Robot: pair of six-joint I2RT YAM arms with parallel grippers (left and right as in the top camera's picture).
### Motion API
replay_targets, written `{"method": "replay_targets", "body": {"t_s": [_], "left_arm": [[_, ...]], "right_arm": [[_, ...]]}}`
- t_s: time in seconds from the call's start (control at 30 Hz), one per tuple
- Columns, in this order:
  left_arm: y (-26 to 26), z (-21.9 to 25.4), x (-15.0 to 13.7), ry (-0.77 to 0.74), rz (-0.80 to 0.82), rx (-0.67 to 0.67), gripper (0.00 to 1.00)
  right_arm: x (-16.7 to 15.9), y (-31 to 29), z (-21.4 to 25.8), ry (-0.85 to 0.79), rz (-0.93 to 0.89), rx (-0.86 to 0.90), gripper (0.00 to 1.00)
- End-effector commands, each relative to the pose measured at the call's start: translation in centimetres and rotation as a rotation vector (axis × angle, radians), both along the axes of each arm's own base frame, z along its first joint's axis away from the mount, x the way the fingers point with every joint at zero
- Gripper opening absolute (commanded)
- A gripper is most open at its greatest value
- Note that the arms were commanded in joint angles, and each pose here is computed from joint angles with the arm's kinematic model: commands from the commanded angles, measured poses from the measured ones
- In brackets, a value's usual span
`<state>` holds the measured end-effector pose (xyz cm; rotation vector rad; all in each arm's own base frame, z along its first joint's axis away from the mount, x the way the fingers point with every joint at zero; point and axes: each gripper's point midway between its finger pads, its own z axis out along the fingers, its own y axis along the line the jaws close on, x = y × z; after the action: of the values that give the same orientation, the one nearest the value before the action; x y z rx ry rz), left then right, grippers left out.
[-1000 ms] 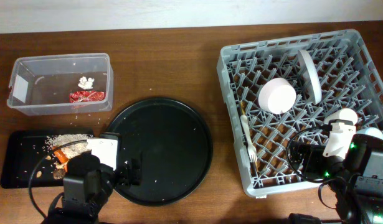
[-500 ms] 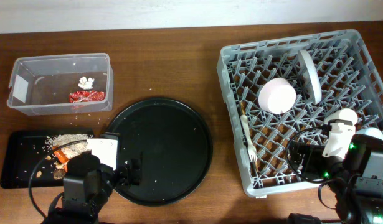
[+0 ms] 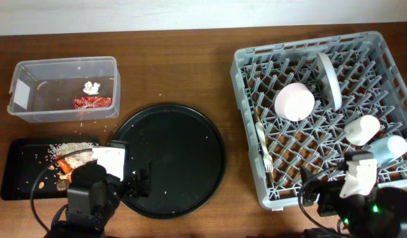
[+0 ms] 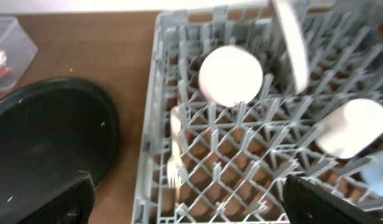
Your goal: Sort waste into correct bins and load items into the dishwasher rack
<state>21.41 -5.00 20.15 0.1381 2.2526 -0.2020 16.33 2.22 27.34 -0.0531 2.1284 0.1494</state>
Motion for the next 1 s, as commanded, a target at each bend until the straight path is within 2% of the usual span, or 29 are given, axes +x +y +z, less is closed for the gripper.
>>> {"method": "replay_targets", "body": {"t_s": [0.0,0.27,0.6,0.8,0.97], "left_arm": [[0.2,-0.3,-0.1,0.004,0.01,0.003,0.99],[0.2,-0.3,-0.1,0.004,0.01,0.003,0.99],[0.2,-0.3,-0.1,0.004,0.01,0.003,0.99],[0.2,-0.3,-0.1,0.004,0.01,0.003,0.99],[0.2,-0.3,-0.1,0.004,0.01,0.003,0.99]], "right_arm": [[0.2,-0.7,-0.2,-0.067,-0.04,-0.02,0.99],[2.4,-0.4,-2.7,-0.194,-0.026,-0.014,0.99],[5.5,0.7,-6.6,-0.436,0.017,0.009,0.99],[8.0,-0.4,-8.0,-0.598,-0.059,-0.004,0.99],[8.3,-0.2,-9.9,-0.567,-0.012,-0.128,0.99]]}}
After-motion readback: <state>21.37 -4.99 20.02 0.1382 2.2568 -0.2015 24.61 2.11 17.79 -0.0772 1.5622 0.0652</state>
